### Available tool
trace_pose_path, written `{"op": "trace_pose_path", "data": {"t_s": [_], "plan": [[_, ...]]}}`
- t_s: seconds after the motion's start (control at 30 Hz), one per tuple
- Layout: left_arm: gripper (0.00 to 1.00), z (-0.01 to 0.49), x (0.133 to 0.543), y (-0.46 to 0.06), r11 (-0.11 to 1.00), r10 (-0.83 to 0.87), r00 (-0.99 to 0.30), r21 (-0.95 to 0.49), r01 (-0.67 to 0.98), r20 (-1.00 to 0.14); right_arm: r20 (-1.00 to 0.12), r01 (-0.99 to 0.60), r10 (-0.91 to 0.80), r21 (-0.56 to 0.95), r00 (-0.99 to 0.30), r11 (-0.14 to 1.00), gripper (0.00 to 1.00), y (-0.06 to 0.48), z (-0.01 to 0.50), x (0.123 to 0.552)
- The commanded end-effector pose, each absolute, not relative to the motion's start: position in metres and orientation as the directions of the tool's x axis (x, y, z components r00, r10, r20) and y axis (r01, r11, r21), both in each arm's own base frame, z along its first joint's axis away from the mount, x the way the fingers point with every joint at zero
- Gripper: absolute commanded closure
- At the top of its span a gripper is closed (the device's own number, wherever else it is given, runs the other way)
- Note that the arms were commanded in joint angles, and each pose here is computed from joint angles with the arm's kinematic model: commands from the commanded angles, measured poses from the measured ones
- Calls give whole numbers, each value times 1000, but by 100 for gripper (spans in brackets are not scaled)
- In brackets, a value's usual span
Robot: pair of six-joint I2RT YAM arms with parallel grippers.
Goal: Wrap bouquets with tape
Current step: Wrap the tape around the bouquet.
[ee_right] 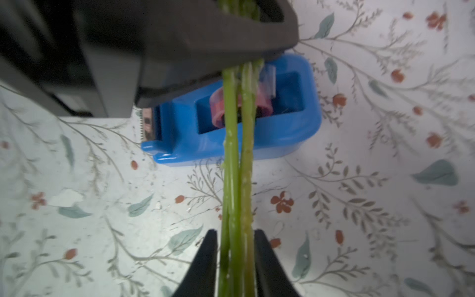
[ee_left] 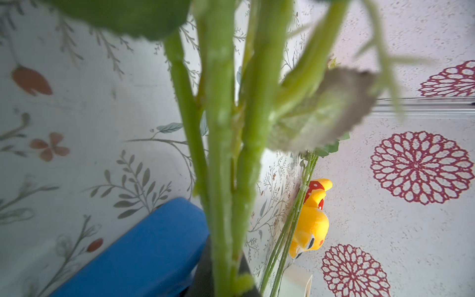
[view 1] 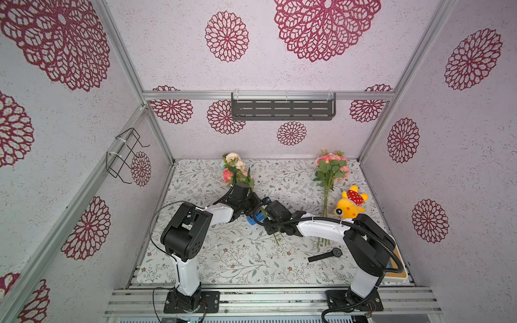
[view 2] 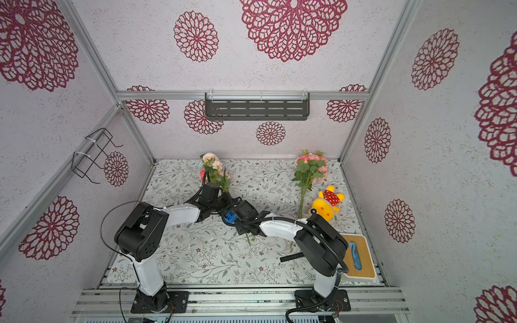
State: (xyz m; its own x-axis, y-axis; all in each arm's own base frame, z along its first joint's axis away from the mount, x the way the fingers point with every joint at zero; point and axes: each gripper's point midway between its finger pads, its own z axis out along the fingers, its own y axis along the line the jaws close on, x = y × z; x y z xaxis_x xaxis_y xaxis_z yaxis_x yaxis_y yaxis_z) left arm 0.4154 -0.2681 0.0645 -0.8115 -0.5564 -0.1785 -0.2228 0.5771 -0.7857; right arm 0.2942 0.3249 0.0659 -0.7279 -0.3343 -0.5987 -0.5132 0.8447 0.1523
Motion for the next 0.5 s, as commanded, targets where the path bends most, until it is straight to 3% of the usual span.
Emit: {"op": "trace_pose_path", "data": {"t_s": [0.0,0.13,0.3,0.47], "plan": [[100,88,422,-271,578,-545,-800,-804,-143,-250,-671,-542,-165,402,-723,738,52,338,123,299],[100,91,423,-274,560,-546,-797,-820,-119,-258,-623,-517,-31,619,-781,592,38,336,141,299],[100,100,424,-276,530,-559,-786,-843,-92,-265,-499,-433,46,791,-866,432,36,340,134,304],[100,107,425,-277,498,-572,-775,-864,-69,-268,-411,-360,44,841,-911,405,36,348,110,312]]}}
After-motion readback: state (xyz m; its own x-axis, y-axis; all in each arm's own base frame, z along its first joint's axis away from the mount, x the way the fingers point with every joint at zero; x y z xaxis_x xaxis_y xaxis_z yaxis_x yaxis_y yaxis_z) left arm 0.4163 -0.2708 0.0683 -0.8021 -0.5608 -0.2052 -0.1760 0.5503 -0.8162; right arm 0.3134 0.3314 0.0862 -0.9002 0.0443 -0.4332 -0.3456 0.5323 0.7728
